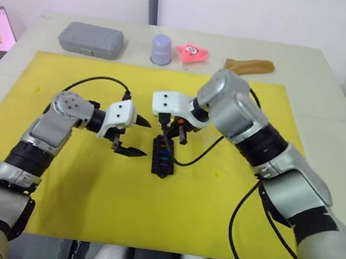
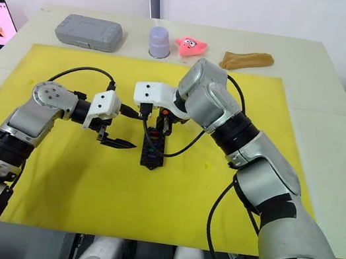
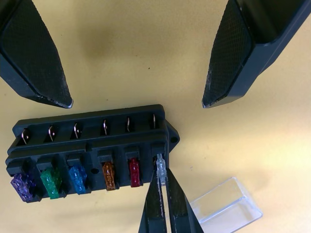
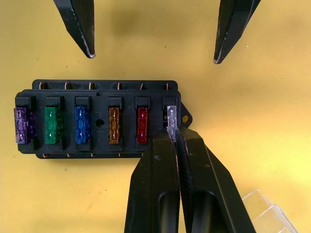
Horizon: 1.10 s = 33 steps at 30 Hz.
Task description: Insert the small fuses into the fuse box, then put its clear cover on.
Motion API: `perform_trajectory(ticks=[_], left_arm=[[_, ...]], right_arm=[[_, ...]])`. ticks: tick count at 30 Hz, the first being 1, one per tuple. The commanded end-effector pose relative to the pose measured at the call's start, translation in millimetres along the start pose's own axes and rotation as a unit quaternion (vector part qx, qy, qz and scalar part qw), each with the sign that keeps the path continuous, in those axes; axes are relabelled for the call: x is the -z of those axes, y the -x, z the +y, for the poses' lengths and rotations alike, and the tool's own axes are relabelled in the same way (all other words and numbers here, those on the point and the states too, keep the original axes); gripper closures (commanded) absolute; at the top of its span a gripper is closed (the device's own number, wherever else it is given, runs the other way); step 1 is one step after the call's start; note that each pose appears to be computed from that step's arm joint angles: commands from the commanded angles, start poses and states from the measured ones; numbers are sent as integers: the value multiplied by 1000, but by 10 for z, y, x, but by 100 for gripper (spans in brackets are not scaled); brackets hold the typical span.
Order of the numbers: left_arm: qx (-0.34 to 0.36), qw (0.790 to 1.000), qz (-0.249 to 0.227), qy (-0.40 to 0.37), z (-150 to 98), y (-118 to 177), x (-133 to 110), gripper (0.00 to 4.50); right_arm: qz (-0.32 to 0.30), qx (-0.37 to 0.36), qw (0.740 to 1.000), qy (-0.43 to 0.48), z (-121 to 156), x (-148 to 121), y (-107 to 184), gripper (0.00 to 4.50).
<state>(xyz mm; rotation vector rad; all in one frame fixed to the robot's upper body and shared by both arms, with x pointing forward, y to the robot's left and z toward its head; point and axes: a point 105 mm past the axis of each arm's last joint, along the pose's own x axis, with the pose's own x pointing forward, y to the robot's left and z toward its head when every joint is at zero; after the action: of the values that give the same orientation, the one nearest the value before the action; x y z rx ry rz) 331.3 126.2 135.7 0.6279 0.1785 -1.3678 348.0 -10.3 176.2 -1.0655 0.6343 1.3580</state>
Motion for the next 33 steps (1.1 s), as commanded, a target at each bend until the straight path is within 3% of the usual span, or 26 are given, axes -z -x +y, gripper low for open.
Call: perform_trajectory(ticks=[1, 7, 10, 11, 25, 33], left_arm=[[-5, 1000, -5, -18, 27, 39, -83, 0], [-6, 1000, -6, -19, 32, 36, -84, 0], [-6, 1000, -6, -18, 36, 35, -84, 0], [-6, 1000, -6, -19, 36, 35, -84, 0], [-8, 1000, -5, -20, 46, 44, -89, 0], [-13, 1000, -6, -22, 80, 53, -101, 0]], right_arm=[[-4, -6, 1000, 4, 43, -13, -16, 449], [-9, -2, 1000, 3, 43, -17, 1, 449], [-11, -1, 1000, 1, 42, -20, 9, 359], [-12, 1, 1000, 1, 39, -24, 14, 306], [-31, 17, 999, -5, -24, -67, 159, 306], [-69, 27, 997, -5, -32, -128, 414, 306]])
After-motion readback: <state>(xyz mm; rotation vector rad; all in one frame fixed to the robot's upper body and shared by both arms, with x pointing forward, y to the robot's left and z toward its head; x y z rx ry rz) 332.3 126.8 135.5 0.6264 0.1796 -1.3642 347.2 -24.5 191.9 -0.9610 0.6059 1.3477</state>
